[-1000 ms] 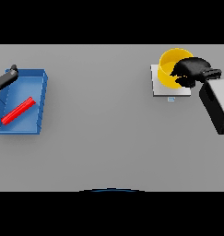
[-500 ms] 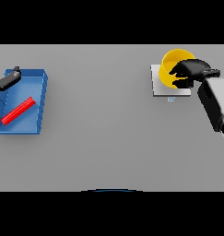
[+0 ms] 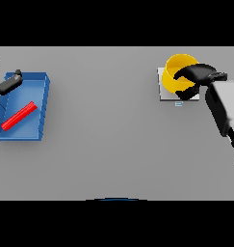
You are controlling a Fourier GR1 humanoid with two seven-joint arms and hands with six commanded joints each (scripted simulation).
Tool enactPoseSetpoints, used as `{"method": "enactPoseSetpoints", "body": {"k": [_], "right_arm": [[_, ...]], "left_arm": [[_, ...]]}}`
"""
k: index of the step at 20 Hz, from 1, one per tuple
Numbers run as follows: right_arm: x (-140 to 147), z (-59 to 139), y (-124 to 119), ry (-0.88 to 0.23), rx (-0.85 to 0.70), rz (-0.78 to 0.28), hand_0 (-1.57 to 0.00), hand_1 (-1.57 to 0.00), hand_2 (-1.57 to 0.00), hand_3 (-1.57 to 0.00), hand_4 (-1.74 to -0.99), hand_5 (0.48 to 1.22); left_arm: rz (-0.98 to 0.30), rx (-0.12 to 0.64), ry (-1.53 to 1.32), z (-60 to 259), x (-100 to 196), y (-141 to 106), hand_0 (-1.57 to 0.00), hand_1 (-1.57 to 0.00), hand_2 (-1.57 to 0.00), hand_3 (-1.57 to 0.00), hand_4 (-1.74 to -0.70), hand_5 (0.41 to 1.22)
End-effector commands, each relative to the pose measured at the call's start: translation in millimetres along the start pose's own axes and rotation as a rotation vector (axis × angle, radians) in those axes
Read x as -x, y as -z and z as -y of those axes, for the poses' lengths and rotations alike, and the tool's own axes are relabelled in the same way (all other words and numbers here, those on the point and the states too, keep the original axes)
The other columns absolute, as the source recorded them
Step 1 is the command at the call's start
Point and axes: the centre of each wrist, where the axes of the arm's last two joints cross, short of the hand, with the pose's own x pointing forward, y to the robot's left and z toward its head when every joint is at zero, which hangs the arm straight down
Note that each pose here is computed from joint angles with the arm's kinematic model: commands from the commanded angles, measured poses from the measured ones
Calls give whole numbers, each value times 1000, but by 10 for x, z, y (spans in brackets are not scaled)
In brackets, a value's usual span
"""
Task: Pick up the red beaker and tilt it to pour out 1 green nut into yellow bowl. Pick up the yellow bowl and place it on the metallic measuring scale.
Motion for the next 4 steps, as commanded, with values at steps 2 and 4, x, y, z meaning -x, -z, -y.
{"method": "enactPoseSetpoints", "body": {"k": [2, 4], "right_arm": [[27, 41, -15, -12, -6, -4, -83, -73, -173, -387, -1325, 737], [16, 66, -2, -22, -13, -19, -53, -47, -115, -348, -1308, 733]], "left_arm": [[8, -4, -18, -43, -40, -21, 1, 1, 1, 1, -816, 733], [-2, -6, -13, -32, -17, 9, 1, 1, 1, 1, -821, 734]]}}
